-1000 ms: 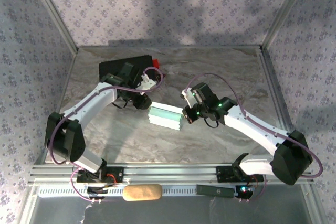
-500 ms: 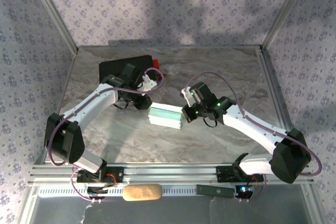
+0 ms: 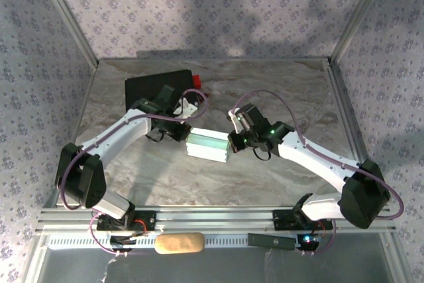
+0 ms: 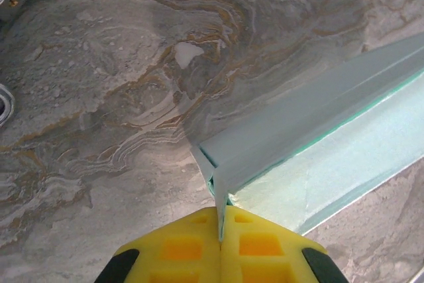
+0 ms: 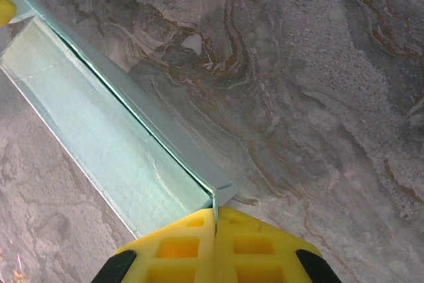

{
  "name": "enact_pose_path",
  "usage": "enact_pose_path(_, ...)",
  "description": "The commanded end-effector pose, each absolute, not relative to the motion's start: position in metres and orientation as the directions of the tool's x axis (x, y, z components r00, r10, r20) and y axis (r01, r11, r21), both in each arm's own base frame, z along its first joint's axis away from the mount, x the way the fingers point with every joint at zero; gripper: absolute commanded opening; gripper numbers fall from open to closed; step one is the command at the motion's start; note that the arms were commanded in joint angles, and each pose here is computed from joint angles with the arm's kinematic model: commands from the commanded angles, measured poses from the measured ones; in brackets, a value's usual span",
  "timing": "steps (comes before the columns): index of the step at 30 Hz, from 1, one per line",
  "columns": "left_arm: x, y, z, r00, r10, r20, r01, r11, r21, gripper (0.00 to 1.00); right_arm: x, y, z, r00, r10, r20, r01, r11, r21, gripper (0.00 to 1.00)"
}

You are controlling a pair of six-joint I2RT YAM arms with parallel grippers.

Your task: Fold the paper box

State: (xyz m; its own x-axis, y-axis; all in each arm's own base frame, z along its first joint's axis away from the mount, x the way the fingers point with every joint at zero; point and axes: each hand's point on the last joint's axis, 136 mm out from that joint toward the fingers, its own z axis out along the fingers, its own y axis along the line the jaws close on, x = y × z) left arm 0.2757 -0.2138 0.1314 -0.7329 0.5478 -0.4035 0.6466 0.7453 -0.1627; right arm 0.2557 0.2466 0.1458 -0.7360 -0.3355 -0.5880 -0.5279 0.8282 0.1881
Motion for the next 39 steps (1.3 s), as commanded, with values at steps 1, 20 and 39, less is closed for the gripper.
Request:
enact_pose_path(1,0.275,-0.227,0.143,-0.750,0.490,-0.444,0.607,0.777,-0.166,0.00,0.264,0.256,0.154,-0.762,-0.234,-0.604,-0.436,0.875,0.211,0.00)
enact_pose_path(20,0.281,-0.228,0.144,-0.866,0.249,-0.433,0.364,0.908,-0.206,0.00,0.279,0.272,0.170,-0.736,0.039,-0.675,-0.191,0.946,0.263,0.00)
enact_pose_path(39,0.290,-0.234,0.139,-0.867,0.135,-0.480,0.276,0.932,-0.236,0.00,0.301,0.285,0.177,-0.687,0.075,-0.722,-0.234,0.919,0.318,0.00)
